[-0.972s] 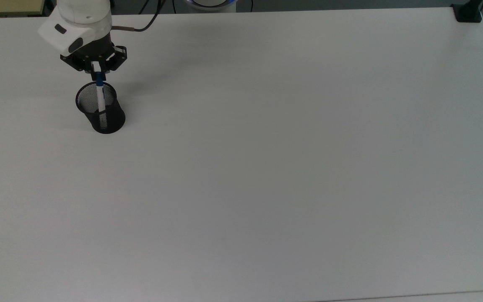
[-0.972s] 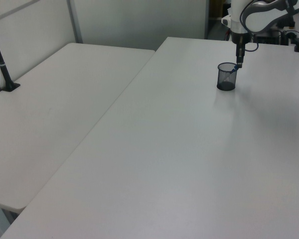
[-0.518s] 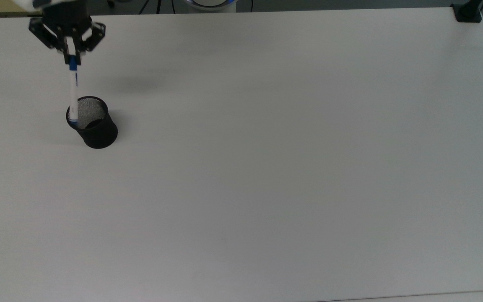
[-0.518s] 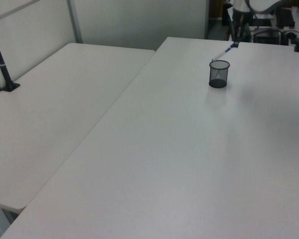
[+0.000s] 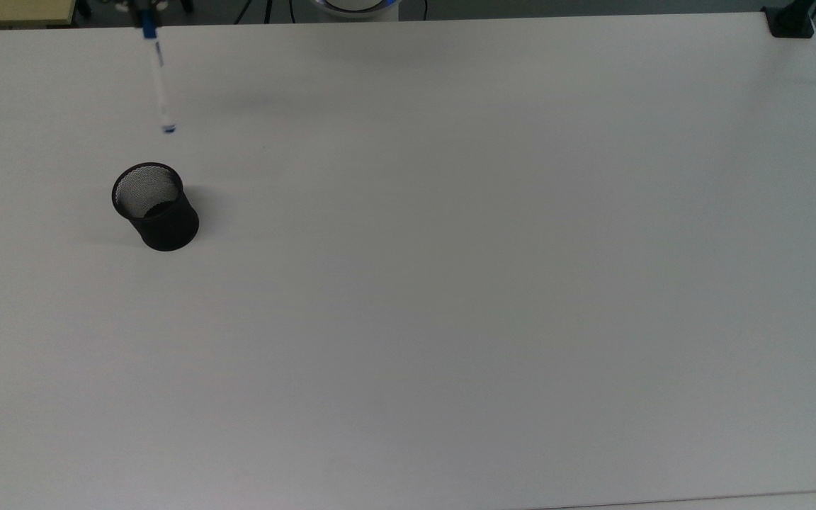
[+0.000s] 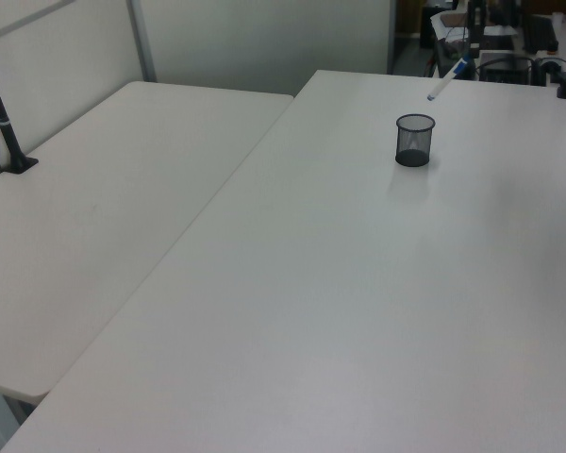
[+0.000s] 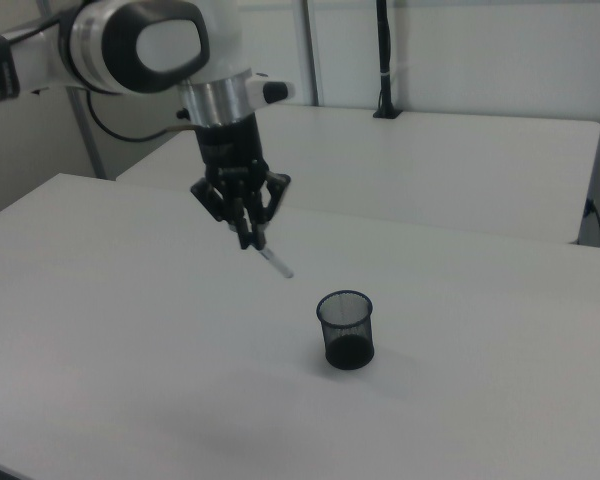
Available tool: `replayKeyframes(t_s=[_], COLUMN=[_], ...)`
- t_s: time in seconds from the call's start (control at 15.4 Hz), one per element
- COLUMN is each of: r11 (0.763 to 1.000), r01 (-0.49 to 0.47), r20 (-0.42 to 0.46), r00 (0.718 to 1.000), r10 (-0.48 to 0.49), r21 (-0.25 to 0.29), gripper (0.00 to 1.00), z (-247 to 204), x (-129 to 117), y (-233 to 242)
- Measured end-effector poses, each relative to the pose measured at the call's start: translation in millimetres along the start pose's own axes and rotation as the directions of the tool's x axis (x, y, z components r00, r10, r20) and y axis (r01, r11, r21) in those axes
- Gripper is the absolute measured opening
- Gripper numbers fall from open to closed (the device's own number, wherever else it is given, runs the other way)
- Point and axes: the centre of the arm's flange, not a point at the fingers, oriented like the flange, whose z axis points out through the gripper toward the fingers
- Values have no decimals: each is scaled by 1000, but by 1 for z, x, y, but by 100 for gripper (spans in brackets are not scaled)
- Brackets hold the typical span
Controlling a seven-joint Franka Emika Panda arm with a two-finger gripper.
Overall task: Remove the marker
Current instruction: 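Lift the marker straight up out of the mesh cup, then carry the marker away from the cup and lower it toward the table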
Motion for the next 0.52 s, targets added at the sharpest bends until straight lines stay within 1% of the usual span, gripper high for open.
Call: replayKeyframes(t_s=[0.13,0.32,0.39,0.52], r11=[998,986,981,976], r01=[41,78,91,103], r20=[73,182,211,261], r00=[996,978,969,953], r10=[-44,-105,-127,-152], r21=[53,149,171,191], gripper=[19,19,19,19], z=[-10,-3,4,21], x=[-5,-6,-3,12], y=[-19,-51,-60,-78])
